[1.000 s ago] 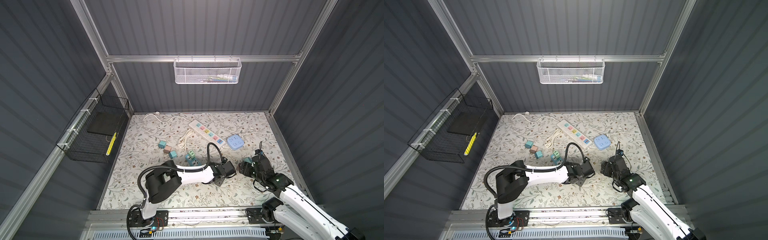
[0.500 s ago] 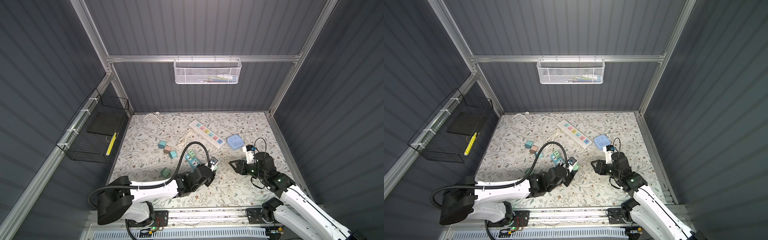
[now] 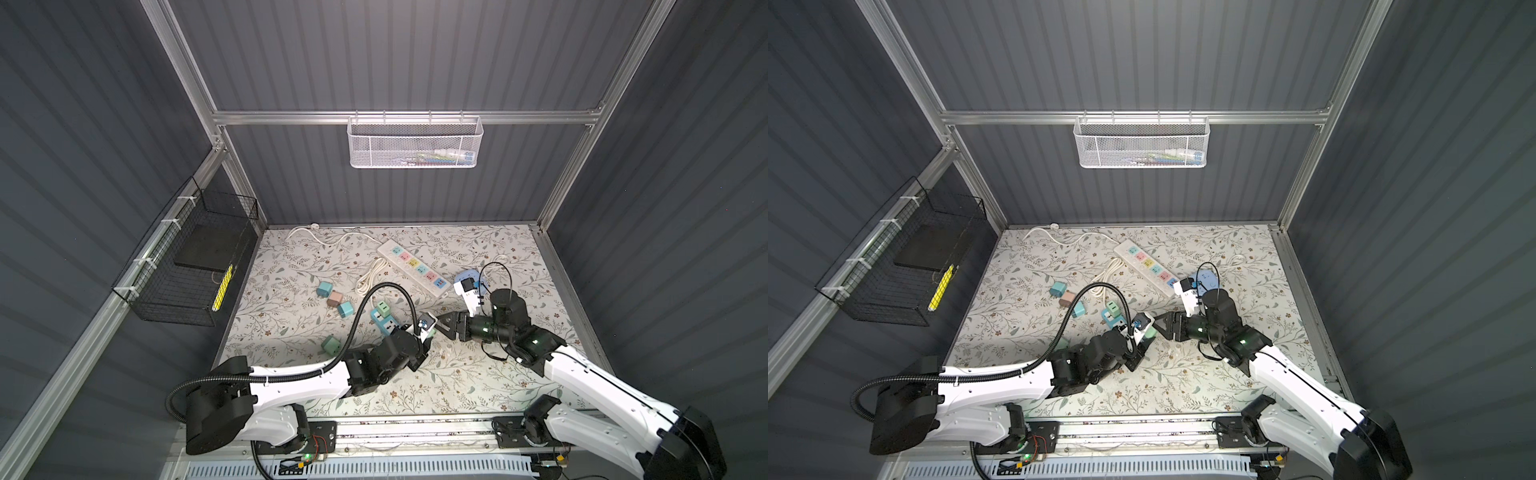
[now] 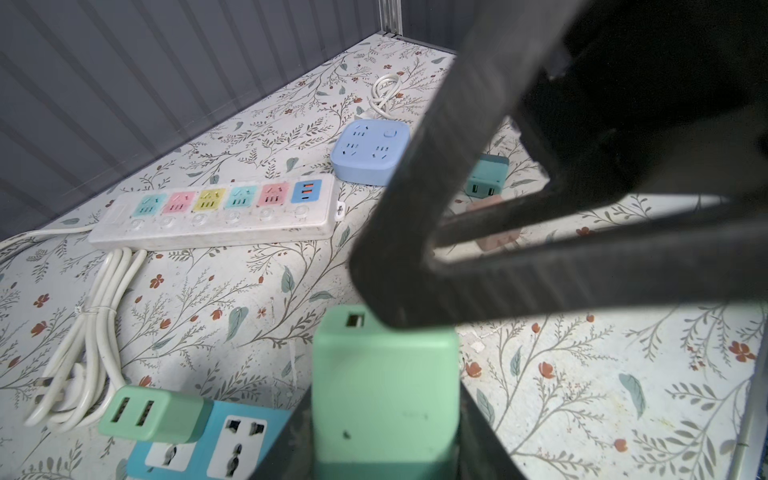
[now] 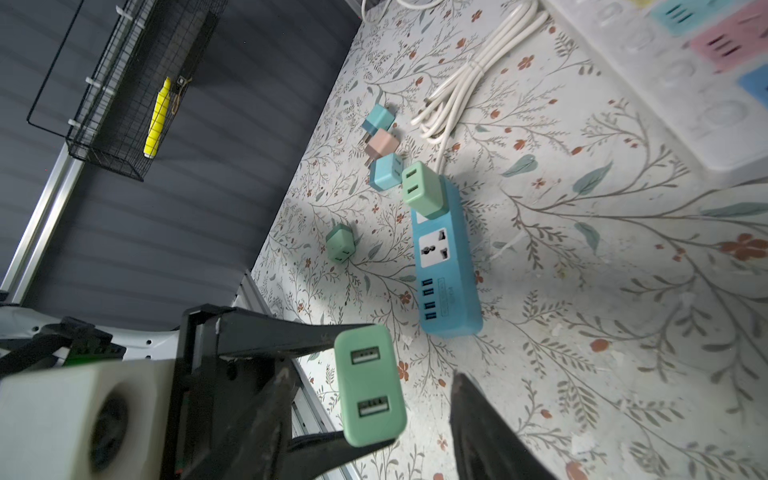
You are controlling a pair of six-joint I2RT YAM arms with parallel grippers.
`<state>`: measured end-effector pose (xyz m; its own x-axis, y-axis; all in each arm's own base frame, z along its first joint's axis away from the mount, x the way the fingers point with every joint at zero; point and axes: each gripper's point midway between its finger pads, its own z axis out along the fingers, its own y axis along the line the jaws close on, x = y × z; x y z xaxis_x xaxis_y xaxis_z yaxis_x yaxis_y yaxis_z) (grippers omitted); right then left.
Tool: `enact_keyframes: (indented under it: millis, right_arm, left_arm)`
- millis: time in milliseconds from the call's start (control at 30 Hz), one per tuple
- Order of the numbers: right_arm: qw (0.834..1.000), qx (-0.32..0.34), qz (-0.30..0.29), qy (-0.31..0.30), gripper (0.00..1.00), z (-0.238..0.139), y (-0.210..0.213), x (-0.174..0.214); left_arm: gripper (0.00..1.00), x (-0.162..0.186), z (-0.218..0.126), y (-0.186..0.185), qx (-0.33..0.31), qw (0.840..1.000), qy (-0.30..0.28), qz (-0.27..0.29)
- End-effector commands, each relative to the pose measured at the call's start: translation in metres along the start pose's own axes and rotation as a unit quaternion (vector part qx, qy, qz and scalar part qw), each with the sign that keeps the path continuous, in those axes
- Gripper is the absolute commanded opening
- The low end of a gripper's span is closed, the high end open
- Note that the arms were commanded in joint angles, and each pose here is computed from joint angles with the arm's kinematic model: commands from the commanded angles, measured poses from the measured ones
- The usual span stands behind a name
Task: Insert the plug
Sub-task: 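Lift the adapter with left gripper toward the right gripper, then close right gripper on the adapter while left gripper releases it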
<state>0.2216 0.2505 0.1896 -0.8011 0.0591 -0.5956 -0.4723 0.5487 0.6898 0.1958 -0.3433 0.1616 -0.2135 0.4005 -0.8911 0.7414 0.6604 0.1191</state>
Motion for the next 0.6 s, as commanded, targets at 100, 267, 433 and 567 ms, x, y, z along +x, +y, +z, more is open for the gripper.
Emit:
enact_keyframes:
  millis: [100,267,433,567]
  right_arm:
    - [1.000,-0.021,-0.013,0.008,0.60,0.009,0.015,0.001]
    - [1.000,-0.027,-0.014,0.007,0.52,0.015,0.018,0.000]
    - [0.999,-0.032,-0.015,0.010,0.37,0.019,0.022,-0.003]
    - [0.999,-0.037,-0.014,0.006,0.27,0.019,0.025,-0.004]
  left_arm:
    - [0.09,-0.025,-0.011,0.005,-0.005,0.999,-0.041,-0.021]
    - [0.09,-0.026,-0.012,0.001,0.006,0.999,-0.044,-0.024]
    - [0.11,-0.025,-0.011,0.001,0.006,0.999,-0.039,-0.028]
    - [0.29,-0.023,-0.012,0.004,0.000,0.998,-0.040,-0.040]
